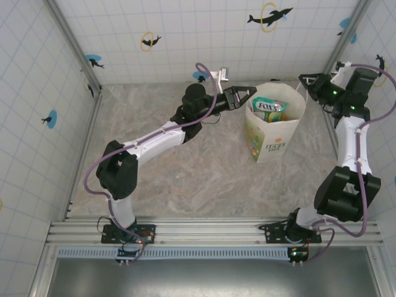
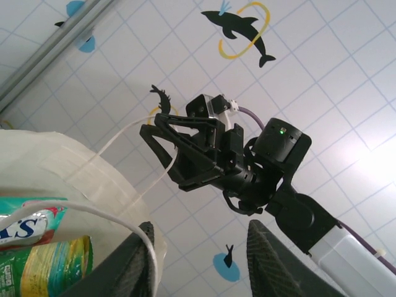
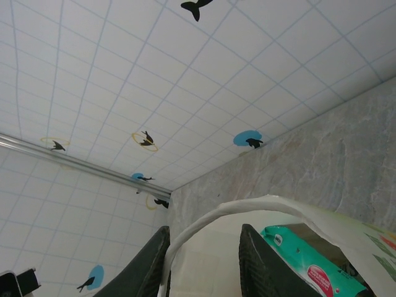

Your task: Place the snacks into the paper bag

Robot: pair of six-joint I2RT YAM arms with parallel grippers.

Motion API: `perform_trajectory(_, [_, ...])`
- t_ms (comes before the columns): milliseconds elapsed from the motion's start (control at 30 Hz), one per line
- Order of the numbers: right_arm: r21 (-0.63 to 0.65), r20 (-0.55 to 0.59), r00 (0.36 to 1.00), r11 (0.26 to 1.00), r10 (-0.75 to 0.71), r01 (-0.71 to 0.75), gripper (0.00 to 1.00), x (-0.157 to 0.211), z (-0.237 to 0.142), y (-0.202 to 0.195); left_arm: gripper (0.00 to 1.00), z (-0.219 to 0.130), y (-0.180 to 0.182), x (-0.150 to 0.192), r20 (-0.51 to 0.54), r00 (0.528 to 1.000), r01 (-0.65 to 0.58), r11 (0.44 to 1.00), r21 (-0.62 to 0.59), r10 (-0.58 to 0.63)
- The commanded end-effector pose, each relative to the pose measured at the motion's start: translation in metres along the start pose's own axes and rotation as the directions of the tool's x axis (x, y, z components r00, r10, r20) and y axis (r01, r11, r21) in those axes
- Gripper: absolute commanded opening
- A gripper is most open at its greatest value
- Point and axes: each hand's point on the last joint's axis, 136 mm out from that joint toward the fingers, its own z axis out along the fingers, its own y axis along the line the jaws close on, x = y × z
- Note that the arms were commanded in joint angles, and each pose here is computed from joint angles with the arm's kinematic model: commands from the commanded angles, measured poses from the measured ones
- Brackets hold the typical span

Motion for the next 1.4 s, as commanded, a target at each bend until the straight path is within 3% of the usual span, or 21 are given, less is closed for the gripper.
perform_trajectory(0, [-0.021,0.015,0.999,0.999,-0.038,0.039,0.27,-0.006,0.003,0.005,0.35,0.005,-0.014,-0.010,0.025,0.999,-0.048,0.998,0.037,0.047])
perform_trajectory(167, [-0.031,0.047,0.997,0.997,-0.066,0.067,0.11,-0.009,-0.001,0.013,0.19,0.003,-0.013,-0.012,0.034,0.997,-0.065,0.998,0.017,0.064])
perform_trajectory(300, [-0.041,0.065,0.994,0.995,-0.087,0.090,0.03,-0.012,-0.006,0.023,0.00,-0.001,-0.014,-0.020,0.051,0.994,-0.091,0.996,-0.022,0.092])
perform_trajectory(700, [-0.072,0.095,0.984,0.984,-0.154,0.161,0.00,0.001,-0.015,0.068,0.00,-0.041,-0.037,-0.050,0.053,0.974,-0.211,0.966,-0.148,0.221])
perform_trajectory(1033, [-0.112,0.040,0.978,0.972,-0.203,0.207,0.00,0.057,0.008,0.108,0.00,-0.085,-0.044,-0.058,0.000,0.959,-0.275,0.926,-0.258,0.285])
perform_trajectory(1367, [-0.154,-0.023,0.957,0.946,-0.291,0.284,0.00,0.130,0.032,0.155,0.00,-0.157,-0.032,-0.063,-0.024,0.946,-0.302,0.855,-0.422,0.322])
